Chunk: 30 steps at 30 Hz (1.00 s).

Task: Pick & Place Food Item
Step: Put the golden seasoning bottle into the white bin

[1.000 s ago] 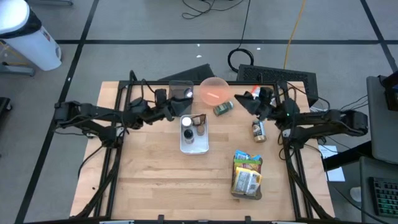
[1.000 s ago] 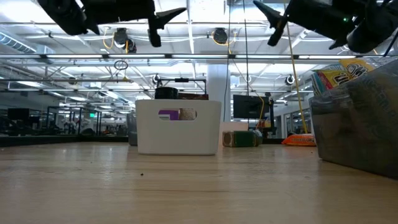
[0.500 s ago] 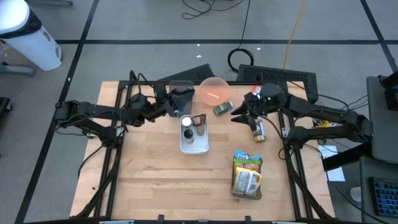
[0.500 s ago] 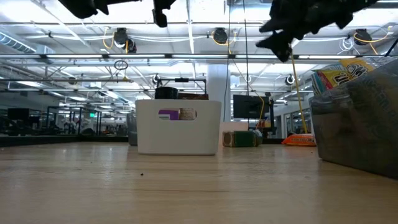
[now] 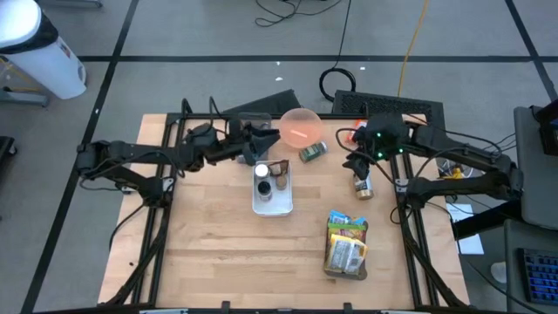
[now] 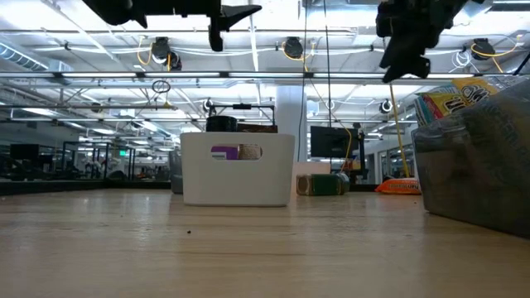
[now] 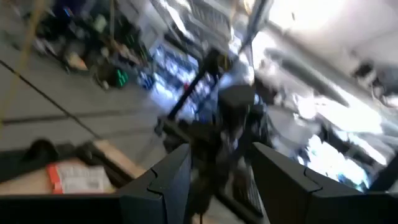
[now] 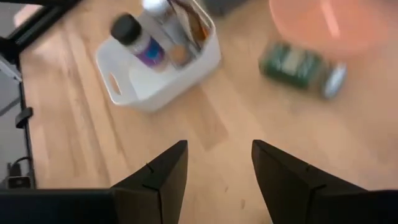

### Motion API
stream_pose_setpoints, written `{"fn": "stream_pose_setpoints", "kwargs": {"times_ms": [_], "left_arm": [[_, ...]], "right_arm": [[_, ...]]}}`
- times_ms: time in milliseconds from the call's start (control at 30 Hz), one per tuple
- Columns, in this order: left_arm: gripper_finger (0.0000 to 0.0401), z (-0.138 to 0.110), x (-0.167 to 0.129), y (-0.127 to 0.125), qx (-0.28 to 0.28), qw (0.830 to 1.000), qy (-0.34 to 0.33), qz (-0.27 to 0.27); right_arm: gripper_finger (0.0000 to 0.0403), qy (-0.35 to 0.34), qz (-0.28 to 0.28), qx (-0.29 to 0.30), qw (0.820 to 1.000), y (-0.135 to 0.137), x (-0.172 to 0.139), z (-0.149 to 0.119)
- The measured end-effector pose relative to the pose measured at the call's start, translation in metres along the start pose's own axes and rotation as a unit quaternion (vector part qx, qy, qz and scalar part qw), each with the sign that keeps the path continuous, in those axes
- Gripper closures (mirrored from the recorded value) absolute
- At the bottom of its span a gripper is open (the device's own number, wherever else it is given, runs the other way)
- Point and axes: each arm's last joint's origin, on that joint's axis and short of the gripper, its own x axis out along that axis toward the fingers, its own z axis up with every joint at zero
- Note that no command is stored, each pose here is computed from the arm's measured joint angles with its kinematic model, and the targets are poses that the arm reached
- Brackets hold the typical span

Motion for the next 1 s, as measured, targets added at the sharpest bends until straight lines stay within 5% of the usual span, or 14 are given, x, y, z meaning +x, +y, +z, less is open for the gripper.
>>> {"fn": "stream_pose_setpoints", "kwargs": {"times_ms": [167, 400, 600, 733, 867, 1000], "left_arm": [[0.0229, 0.002, 0.0, 0.018, -0.013, 0.998, 0.067, -0.019], [0.0229, 0.013, -0.003, 0.037, -0.011, 0.994, 0.104, -0.044], [0.0229, 0.022, -0.005, 0.049, -0.001, 0.992, 0.112, -0.054], [0.0229, 0.026, -0.007, 0.054, 0.0, 0.99, 0.121, -0.066], [0.0229, 0.029, -0.009, 0.057, 0.001, 0.986, 0.138, -0.089], [0.0229, 0.029, -0.01, 0.057, 0.003, 0.983, 0.151, -0.107]], "right_arm": [[0.0232, 0.07, -0.029, 0.125, 0.989, -0.002, -0.007, -0.012], [0.0232, 0.186, -0.131, 0.259, 0.939, -0.011, -0.005, -0.043], [0.0232, 0.19, -0.167, 0.269, 0.929, -0.017, 0.006, -0.054], [0.0227, 0.174, -0.163, 0.247, 0.939, -0.019, 0.012, -0.053], [0.02, 0.138, -0.15, 0.246, 0.948, -0.018, 0.015, -0.046], [0.0156, 0.149, -0.151, 0.283, 0.935, -0.023, 0.013, -0.047]]}}
